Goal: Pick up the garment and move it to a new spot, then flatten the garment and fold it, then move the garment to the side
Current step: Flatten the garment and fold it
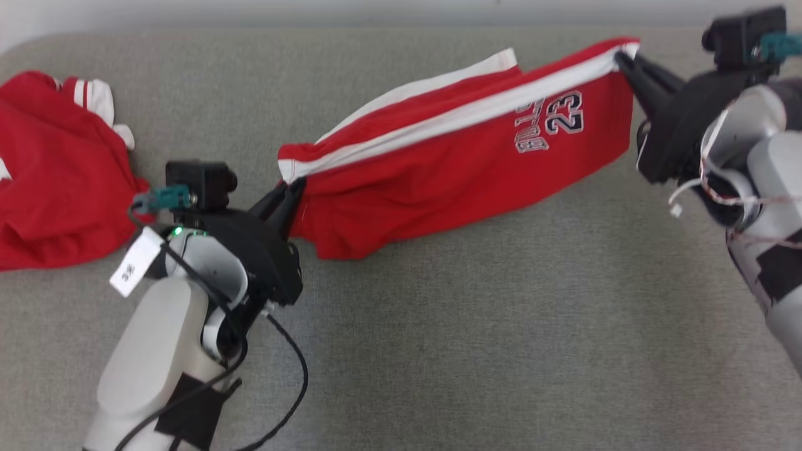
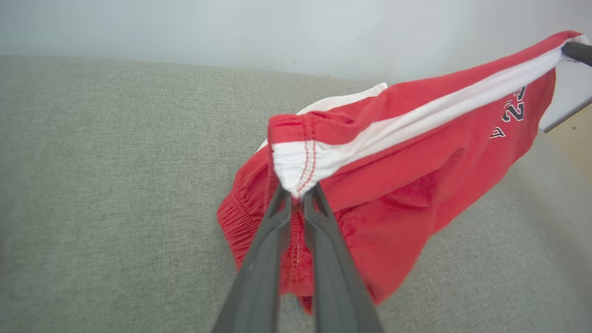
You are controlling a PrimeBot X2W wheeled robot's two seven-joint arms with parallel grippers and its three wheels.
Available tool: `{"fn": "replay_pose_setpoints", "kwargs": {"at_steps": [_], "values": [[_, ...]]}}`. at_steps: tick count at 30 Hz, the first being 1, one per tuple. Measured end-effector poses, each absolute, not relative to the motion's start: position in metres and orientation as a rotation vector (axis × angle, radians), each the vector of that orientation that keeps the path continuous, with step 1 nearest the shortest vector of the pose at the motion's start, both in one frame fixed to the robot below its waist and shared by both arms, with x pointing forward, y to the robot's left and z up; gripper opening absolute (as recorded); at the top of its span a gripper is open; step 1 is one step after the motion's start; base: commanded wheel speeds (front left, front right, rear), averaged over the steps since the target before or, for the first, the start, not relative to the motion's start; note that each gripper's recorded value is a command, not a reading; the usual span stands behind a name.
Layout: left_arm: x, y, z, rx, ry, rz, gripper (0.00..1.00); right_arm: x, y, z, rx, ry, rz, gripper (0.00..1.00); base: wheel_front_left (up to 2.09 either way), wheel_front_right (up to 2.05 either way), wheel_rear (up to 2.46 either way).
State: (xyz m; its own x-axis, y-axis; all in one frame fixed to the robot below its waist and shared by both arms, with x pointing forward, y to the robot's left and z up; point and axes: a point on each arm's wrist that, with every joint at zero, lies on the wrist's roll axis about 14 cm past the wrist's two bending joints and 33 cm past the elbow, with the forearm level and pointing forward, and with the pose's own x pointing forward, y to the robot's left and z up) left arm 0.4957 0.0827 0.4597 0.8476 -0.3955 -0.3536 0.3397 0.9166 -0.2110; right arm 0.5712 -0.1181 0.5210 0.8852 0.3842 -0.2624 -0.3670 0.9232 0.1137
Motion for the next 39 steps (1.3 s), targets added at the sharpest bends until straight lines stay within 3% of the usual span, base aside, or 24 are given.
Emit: {"fn": "replay_pose_setpoints", "kwargs": {"at_steps": [8, 19, 20, 21, 22, 23, 30, 39], "values": [[0.527, 0.087, 0.440, -0.148, 0.472, -0.366, 0.00, 0.615, -0.102, 0.496, 0.026, 0.358, 0.407, 0.00, 0.00, 0.00, 0.00], [0.548, 0.109, 0.407, -0.148, 0.551, -0.303, 0.00, 0.649, -0.066, 0.449, 0.020, 0.419, 0.447, 0.00, 0.00, 0.00, 0.00], [0.547, 0.112, 0.402, -0.145, 0.561, -0.297, 0.00, 0.649, -0.061, 0.443, 0.018, 0.433, 0.453, 0.08, 0.00, 0.00, 0.00], [0.546, 0.114, 0.399, -0.145, 0.568, -0.291, 0.38, 0.649, -0.058, 0.439, 0.017, 0.439, 0.457, 0.31, 0.00, 0.00, 0.00], [0.546, 0.116, 0.397, -0.147, 0.569, -0.284, 1.00, 0.648, -0.055, 0.435, 0.019, 0.443, 0.462, 0.78, 0.00, 0.00, 0.00], [0.547, 0.118, 0.396, -0.147, 0.569, -0.280, 1.00, 0.647, -0.053, 0.431, 0.022, 0.449, 0.463, 1.00, 0.00, 0.00, 0.00], [0.545, 0.121, 0.396, -0.149, 0.541, -0.263, 1.00, 0.644, -0.058, 0.430, -0.002, 0.435, 0.452, 1.00, 0.00, 0.00, 0.00], [0.545, 0.121, 0.428, -0.174, 0.379, -0.250, 1.00, 0.630, -0.071, 0.444, 0.029, 0.366, 0.426, 1.00, 0.00, 0.00, 0.00]]}}
